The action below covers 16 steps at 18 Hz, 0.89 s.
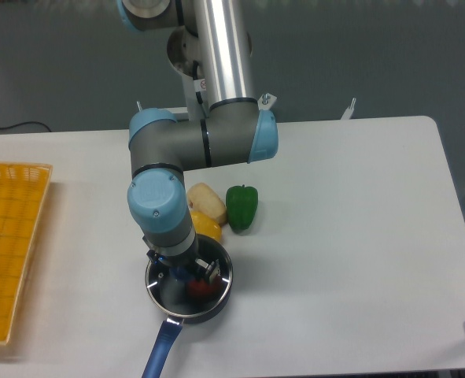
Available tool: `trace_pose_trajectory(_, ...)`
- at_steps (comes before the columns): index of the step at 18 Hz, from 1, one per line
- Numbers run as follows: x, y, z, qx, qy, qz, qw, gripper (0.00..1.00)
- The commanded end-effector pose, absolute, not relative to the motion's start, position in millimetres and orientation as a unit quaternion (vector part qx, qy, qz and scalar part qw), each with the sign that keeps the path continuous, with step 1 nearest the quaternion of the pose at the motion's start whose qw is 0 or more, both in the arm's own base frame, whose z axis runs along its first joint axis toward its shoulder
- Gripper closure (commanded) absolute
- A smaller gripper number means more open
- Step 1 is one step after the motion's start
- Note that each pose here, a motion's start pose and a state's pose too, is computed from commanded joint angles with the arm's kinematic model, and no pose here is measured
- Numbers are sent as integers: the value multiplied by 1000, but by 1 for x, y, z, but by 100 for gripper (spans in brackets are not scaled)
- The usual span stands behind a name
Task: Close the pot lid
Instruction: 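Hold the lid on the saucepan and adjust its seating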
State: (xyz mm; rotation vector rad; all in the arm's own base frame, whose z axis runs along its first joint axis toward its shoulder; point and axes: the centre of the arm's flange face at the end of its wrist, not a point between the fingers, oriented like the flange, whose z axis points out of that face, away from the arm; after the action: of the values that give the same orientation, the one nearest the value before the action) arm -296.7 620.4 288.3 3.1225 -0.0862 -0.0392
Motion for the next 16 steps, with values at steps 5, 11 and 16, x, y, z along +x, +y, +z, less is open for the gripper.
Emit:
trace_pose_trajectory(5,-296,620,285,999,-28,-11,11,40)
trace_pose_trajectory(11,-295,619,283,999,-28,-9,13,40)
trace_pose_trajectory(16,-296,619,283,999,-28,-10,12,39)
